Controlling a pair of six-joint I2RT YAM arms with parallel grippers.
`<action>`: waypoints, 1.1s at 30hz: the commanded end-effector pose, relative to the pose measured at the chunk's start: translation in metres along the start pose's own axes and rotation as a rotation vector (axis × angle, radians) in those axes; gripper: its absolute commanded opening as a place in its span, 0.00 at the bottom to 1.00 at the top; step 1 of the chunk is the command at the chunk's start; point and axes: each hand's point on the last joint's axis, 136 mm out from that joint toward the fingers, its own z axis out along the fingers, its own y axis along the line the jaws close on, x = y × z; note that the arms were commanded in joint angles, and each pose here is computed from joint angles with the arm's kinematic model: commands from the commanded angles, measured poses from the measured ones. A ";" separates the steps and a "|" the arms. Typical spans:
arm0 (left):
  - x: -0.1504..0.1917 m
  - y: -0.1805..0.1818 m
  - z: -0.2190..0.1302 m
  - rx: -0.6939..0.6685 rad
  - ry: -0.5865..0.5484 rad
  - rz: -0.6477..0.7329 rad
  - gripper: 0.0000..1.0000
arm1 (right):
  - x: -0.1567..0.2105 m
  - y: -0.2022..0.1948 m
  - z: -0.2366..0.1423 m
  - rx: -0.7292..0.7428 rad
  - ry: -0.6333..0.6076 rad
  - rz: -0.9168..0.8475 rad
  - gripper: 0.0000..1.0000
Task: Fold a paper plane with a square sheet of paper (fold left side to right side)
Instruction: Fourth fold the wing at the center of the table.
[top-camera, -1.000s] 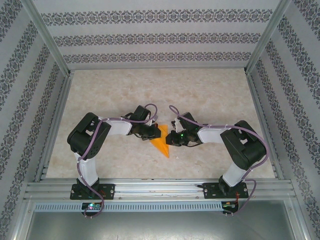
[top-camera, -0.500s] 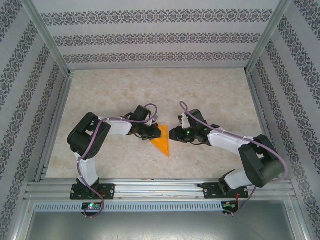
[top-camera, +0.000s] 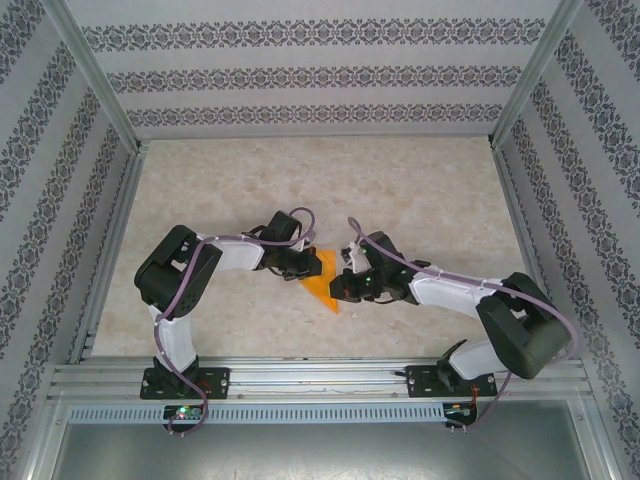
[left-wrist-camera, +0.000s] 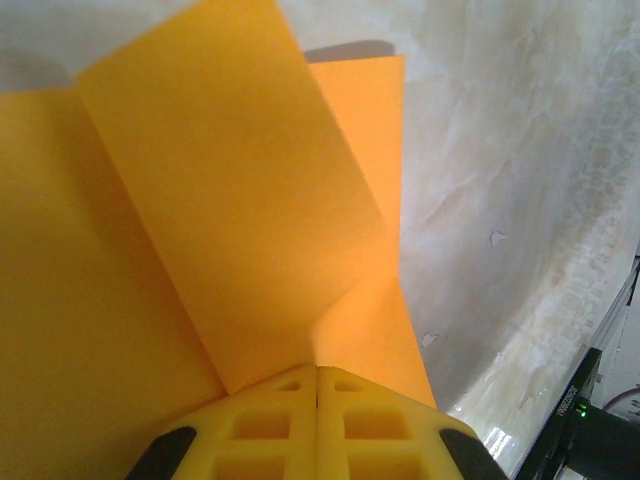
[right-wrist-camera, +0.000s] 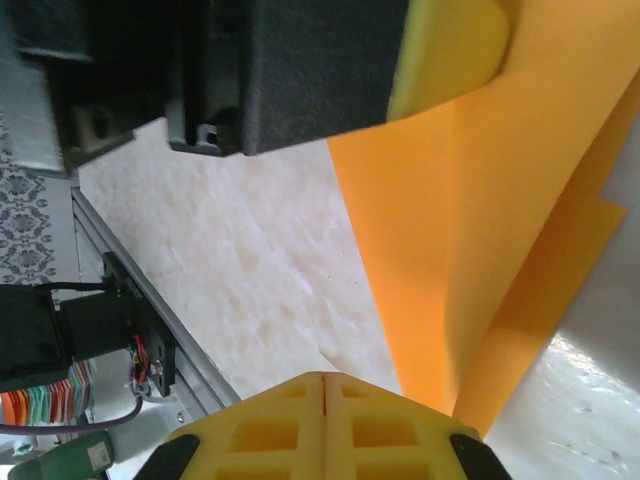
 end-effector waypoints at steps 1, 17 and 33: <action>0.019 0.038 0.005 -0.158 0.039 -0.052 0.00 | 0.004 -0.003 0.010 -0.006 0.024 0.016 0.00; 0.018 0.038 0.007 -0.161 0.041 -0.055 0.00 | 0.026 -0.027 0.024 0.055 0.079 0.053 0.00; 0.020 0.041 0.007 -0.167 0.046 -0.057 0.00 | 0.036 -0.036 0.027 0.078 0.101 0.062 0.00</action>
